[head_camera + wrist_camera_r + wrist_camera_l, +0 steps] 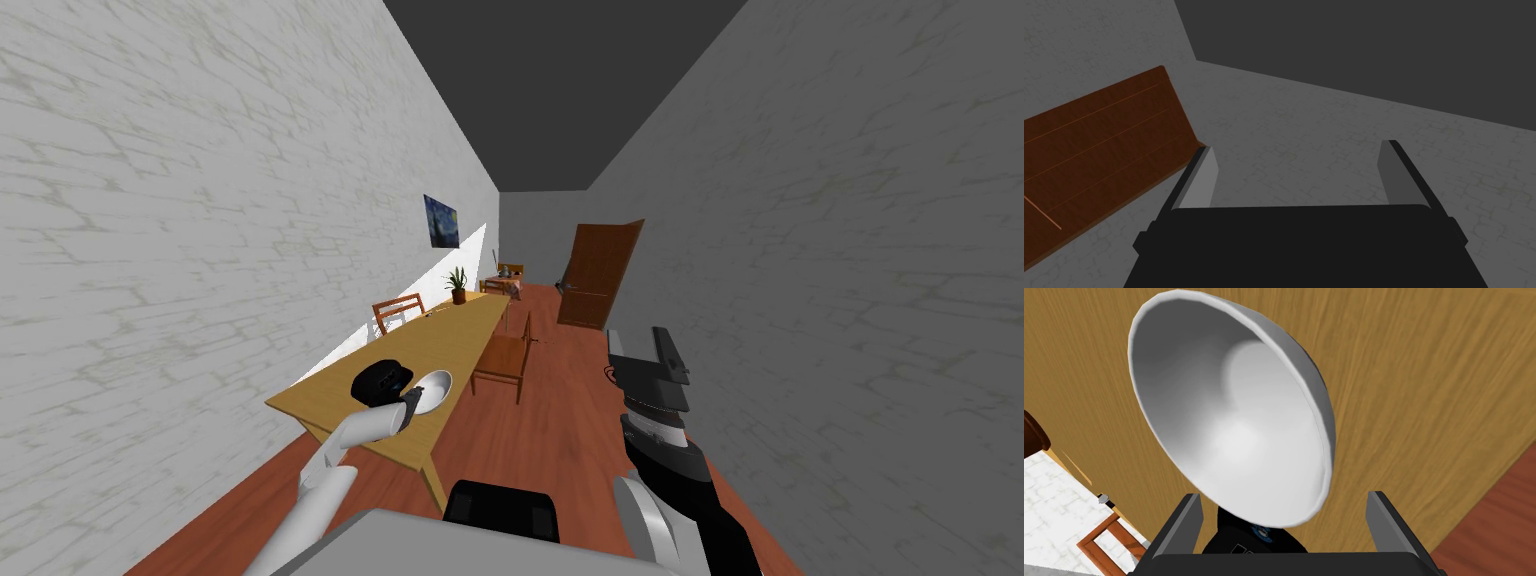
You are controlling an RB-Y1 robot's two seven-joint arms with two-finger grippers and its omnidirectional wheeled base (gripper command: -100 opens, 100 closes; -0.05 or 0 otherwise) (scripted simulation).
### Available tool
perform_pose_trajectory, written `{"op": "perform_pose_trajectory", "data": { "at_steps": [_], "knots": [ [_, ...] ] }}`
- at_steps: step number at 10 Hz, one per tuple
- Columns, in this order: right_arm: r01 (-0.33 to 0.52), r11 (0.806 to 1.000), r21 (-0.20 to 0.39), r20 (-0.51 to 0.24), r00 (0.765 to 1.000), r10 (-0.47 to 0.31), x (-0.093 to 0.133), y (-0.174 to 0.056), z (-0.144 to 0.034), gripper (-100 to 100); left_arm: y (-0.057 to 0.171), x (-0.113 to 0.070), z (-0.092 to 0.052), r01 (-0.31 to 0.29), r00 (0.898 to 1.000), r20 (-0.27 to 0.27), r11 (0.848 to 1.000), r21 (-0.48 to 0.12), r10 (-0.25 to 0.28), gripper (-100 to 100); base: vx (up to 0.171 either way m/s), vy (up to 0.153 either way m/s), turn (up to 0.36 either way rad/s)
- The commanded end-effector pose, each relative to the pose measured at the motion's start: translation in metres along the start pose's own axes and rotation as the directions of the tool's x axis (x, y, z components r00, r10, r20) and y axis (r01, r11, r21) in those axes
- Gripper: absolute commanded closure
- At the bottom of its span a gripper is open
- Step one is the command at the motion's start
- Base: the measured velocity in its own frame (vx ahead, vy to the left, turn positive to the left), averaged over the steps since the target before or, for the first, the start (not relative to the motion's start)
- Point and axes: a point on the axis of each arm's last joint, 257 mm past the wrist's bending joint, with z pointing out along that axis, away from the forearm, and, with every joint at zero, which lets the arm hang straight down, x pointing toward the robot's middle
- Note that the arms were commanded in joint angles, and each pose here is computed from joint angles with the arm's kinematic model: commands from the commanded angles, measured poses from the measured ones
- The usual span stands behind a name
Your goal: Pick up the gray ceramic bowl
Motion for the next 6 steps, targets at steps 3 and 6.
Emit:
{"op": "perform_pose_trajectory", "data": {
  "at_steps": [3,6],
  "knots": [
    [0.0,1.0,0.0,0.0,1.0,0.0,0.0,0.0,0.0,0,0.022,0.015,0.004,-0.019,1.0,-0.02,0.998,-0.052,0.018,0,0.038,0.008,0.008],
    [0.0,1.0,0.0,0.0,1.0,0.0,0.0,0.0,0.0,0,0.027,0.019,0.015,-0.017,1.0,-0.018,0.999,-0.049,0.016,-100,0.021,0.019,-0.006]
  ]
}}
